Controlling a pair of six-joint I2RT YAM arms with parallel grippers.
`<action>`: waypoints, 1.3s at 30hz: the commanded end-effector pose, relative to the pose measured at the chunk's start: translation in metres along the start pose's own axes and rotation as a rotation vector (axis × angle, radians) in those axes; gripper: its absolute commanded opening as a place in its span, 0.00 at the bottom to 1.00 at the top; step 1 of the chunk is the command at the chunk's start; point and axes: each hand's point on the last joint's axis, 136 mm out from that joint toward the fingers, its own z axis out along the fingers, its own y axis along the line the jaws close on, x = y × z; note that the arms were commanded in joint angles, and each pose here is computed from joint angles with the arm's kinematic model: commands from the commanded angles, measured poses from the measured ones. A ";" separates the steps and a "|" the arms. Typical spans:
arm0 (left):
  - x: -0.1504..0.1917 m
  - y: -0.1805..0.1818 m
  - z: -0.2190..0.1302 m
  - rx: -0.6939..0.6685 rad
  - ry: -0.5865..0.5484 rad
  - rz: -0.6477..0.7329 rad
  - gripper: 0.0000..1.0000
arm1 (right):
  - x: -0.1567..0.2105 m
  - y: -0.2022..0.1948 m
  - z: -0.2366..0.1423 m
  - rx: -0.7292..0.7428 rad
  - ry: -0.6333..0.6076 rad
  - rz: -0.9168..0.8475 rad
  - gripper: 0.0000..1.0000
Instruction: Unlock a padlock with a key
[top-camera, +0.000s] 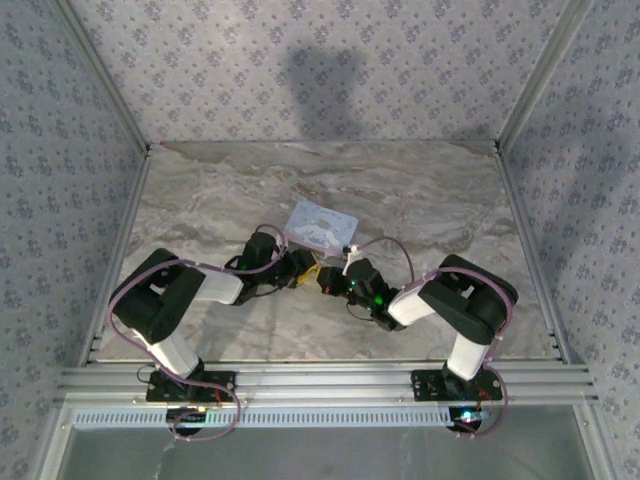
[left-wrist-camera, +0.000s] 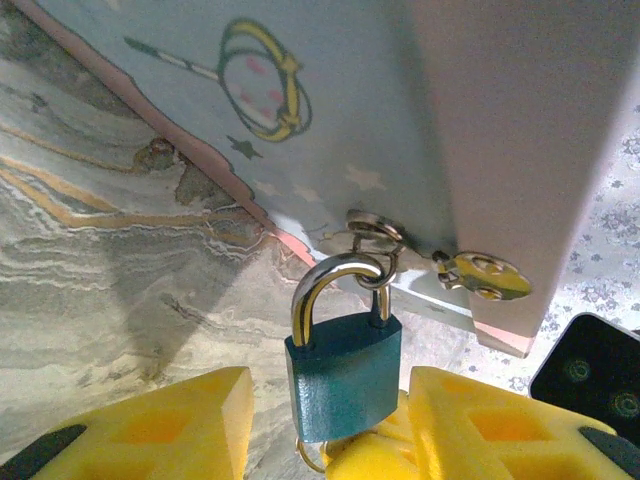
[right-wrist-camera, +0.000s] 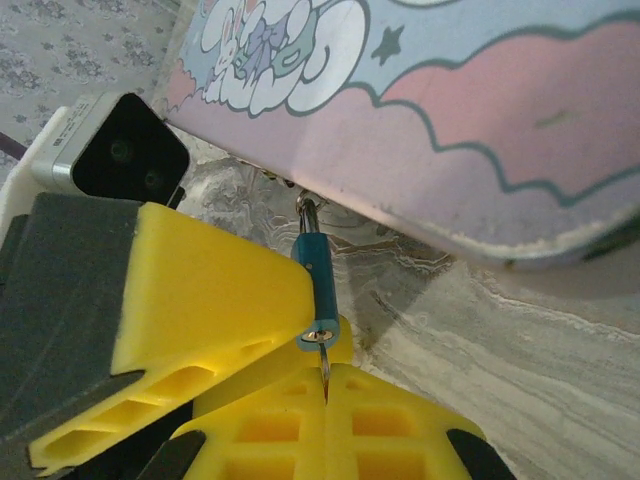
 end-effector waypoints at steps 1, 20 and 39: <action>-0.004 -0.013 0.005 0.037 -0.014 0.011 0.42 | -0.007 0.020 -0.001 -0.055 -0.011 0.037 0.00; -0.004 -0.016 0.003 0.032 -0.045 0.020 0.07 | -0.007 0.006 -0.011 -0.033 -0.006 0.055 0.11; -0.002 -0.038 -0.002 0.049 -0.038 0.001 0.01 | -0.049 0.002 -0.082 0.167 -0.045 -0.714 0.53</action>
